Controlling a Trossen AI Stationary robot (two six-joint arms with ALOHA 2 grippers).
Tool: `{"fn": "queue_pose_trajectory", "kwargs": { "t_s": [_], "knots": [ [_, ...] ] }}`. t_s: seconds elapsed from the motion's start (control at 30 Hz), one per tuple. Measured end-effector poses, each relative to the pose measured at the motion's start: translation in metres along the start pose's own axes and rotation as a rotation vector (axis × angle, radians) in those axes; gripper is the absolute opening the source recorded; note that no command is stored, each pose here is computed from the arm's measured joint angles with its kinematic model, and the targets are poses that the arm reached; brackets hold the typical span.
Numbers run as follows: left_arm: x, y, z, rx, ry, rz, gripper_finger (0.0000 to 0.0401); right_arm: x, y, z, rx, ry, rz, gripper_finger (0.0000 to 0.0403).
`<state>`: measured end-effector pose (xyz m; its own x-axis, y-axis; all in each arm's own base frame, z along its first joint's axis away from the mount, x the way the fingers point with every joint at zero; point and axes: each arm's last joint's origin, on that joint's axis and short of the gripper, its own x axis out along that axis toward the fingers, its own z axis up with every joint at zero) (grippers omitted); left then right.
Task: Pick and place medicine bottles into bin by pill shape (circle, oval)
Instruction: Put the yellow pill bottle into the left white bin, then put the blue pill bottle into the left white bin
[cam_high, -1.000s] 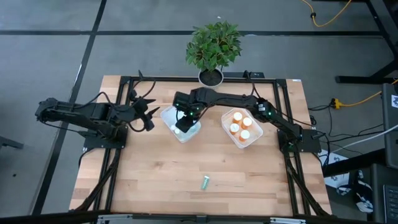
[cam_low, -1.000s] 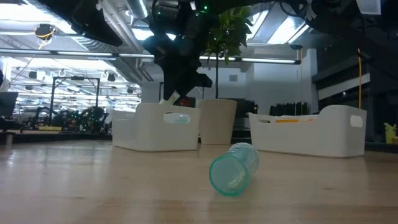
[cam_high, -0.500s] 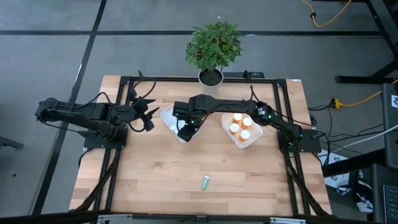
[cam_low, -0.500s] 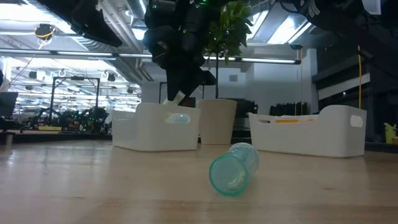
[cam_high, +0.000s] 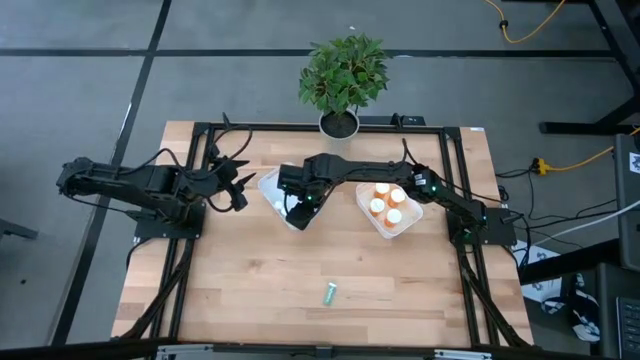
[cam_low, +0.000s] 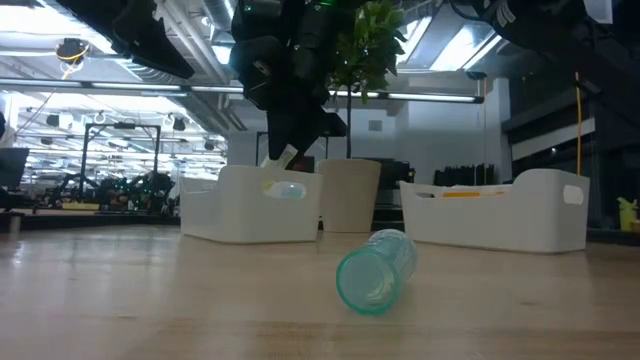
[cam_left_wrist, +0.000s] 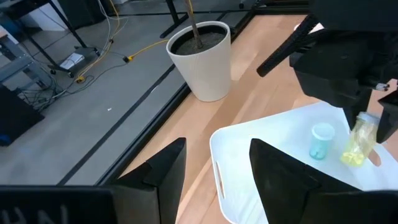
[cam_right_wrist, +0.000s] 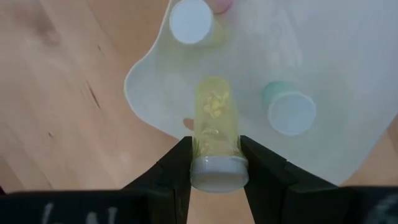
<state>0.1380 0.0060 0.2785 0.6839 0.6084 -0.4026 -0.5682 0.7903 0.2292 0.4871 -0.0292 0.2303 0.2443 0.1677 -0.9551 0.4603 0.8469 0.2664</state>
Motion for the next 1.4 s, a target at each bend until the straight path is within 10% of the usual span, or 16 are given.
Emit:
{"fn": "queue_pose_trajectory", "kwargs": {
  "t_s": [0.47, 0.9, 1.4],
  "knots": [
    [0.000, 0.000, 0.000, 0.001, 0.001, 0.000, 0.0171, 0.000, 0.000, 0.000, 0.000, 0.000, 0.000, 0.0183],
    [0.000, 0.000, 0.000, 0.001, 0.002, 0.000, 0.0171, -0.008, 0.003, -0.005, 0.075, 0.021, 0.008, 0.0160],
    [0.000, -0.002, -0.001, -0.050, 0.016, -0.068, 0.0171, -0.013, 0.085, -0.083, -0.138, 0.098, -0.173, 0.0142]
  ]
}}
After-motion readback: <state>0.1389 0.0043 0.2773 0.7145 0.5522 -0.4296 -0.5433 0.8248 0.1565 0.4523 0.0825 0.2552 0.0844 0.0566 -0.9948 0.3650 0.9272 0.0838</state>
